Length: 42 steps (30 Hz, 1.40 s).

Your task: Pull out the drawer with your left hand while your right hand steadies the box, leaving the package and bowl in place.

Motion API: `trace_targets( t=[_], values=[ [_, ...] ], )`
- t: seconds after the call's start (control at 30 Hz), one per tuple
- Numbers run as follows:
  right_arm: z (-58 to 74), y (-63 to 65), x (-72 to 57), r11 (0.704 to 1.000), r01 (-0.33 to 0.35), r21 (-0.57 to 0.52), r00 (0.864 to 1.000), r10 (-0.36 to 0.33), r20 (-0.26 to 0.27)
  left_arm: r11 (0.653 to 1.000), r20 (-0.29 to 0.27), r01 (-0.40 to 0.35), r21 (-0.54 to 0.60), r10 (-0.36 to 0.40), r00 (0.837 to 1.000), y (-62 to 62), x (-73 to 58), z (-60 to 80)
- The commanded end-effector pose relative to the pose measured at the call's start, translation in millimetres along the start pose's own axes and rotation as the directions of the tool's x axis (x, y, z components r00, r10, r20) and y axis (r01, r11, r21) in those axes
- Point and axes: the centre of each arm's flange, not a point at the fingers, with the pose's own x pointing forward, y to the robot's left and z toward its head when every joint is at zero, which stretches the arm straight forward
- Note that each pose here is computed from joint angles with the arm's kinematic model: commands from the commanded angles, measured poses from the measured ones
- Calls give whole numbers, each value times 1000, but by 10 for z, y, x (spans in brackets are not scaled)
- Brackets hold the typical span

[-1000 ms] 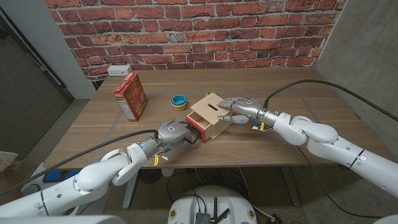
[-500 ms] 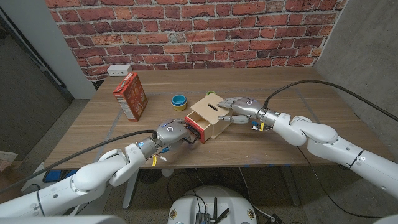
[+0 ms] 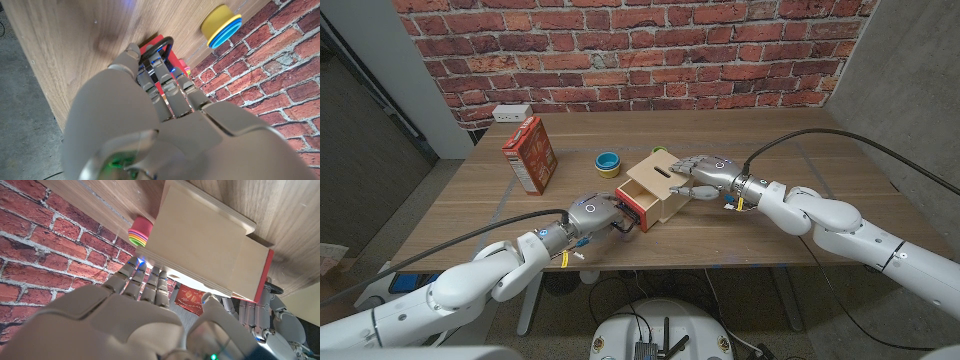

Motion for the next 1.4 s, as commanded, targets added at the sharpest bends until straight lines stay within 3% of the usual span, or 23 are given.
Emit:
trace_targets(
  t=[0.03,0.53,1.4],
  values=[
    [-3,5,14,1000,2,-10,1000,-2,-4,1000,-22,15,-16,-15,1000,-7,-88,38],
    [-7,5,59,1000,2,-6,1000,-2,-1,999,-28,27,-23,-27,999,14,-157,39],
    [-44,18,58,1000,-6,-10,1000,6,-2,998,-75,40,-37,-43,996,32,-178,257]
  ],
)
